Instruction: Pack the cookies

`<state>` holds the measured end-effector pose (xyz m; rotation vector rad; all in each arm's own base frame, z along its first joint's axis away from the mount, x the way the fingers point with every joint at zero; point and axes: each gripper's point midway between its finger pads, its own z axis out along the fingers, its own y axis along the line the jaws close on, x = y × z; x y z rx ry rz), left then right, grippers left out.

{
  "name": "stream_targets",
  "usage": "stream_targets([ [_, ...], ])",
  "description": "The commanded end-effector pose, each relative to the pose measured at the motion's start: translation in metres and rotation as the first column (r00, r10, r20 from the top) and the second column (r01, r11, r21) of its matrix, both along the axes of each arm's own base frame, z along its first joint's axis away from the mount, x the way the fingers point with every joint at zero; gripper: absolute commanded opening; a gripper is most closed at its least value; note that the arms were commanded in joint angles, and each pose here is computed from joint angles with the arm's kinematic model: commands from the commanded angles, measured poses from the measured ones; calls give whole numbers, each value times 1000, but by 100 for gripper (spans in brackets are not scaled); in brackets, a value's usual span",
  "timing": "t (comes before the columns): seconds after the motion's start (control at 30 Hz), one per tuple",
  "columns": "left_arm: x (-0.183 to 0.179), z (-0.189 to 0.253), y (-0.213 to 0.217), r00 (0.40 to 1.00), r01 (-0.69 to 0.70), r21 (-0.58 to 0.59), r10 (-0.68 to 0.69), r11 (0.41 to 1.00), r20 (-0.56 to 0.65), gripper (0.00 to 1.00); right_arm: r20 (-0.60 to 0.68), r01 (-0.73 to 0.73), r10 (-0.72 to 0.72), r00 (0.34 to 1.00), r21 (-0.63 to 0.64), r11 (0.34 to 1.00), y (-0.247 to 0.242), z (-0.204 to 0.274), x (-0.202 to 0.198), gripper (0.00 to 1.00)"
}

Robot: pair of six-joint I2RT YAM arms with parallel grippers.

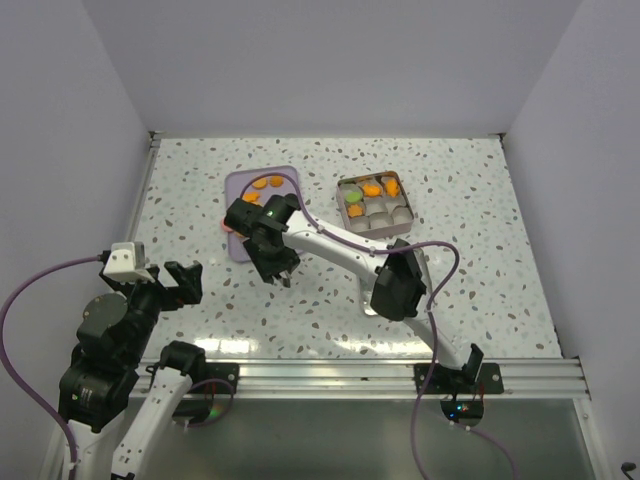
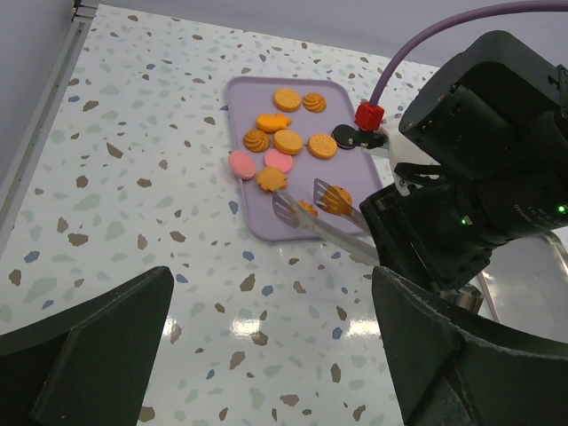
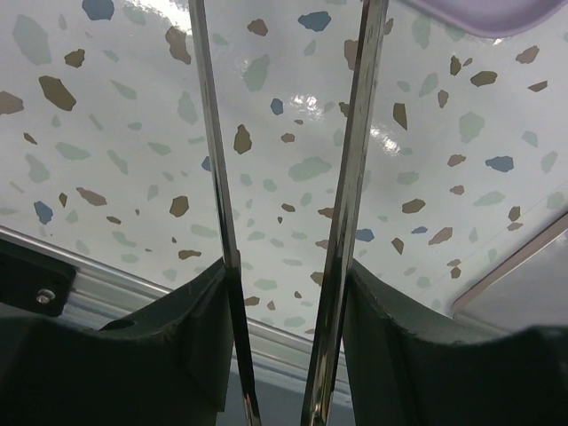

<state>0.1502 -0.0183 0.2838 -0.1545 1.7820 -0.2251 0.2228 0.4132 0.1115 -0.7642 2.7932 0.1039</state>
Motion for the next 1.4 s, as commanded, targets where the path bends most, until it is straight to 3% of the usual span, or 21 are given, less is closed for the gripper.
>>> stream_targets([
  [0.0,3,10,-1,999,7,5,-7,1000,44,100,-5,0,0,1000,-96,995,-28,15,-7,49],
  [0.2,3,9,-1,999,10,6,-10,1000,42,100,-6,-6,6,1000,-119,993,-35,16,-9,46],
  [0.4,2,10,-1,999,10,5,-10,1000,45,100,-34,-22,18,999,-129,991,-35,13,-15,35],
  [0.7,2,10,-1,999,8,5,-9,1000,47,100,-38,-37,30,999,-178,983,-46,7,-22,31],
  [1.03,2,10,-1,999,10,5,-10,1000,45,100,52,21,-16,999,-105,994,-47,46,-3,31],
  [1.37,3,9,-2,999,16,6,-17,1000,44,100,150,165,-158,976,-39,985,-101,99,37,31],
])
